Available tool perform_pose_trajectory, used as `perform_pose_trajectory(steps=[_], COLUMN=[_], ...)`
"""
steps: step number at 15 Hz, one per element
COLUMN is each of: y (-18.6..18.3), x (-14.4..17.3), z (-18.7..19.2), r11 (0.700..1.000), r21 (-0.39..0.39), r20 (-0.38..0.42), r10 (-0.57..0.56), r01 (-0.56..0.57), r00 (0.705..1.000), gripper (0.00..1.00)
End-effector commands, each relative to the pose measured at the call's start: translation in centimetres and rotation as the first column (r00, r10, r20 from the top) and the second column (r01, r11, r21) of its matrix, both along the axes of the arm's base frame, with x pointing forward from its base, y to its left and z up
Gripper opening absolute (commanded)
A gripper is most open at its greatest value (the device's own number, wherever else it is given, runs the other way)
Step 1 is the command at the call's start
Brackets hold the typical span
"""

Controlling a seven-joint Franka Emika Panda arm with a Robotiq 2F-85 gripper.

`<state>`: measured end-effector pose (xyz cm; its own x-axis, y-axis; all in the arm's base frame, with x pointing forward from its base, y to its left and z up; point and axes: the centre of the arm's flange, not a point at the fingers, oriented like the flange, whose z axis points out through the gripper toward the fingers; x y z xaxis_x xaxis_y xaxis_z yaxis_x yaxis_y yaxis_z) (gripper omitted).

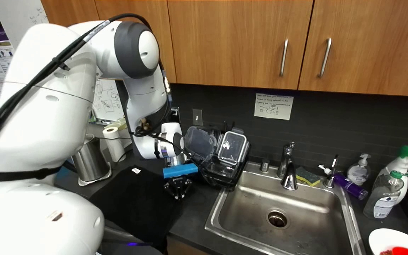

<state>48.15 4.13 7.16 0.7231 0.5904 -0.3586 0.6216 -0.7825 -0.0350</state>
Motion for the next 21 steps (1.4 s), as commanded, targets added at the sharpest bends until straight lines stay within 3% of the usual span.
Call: perform_pose_trajectory(steps=[1, 21], y=[-0.5, -1.9], x=[-1.0, -1.4], z=[2.5, 6.7], r11=[0.999, 0.986], r21=[0.009, 0.057], r20=[0.032, 0.074], r10=[-0.037, -0.158], r01=[0.037, 0.154], r00=[0.999, 0.985], gripper=[0.01, 0.01])
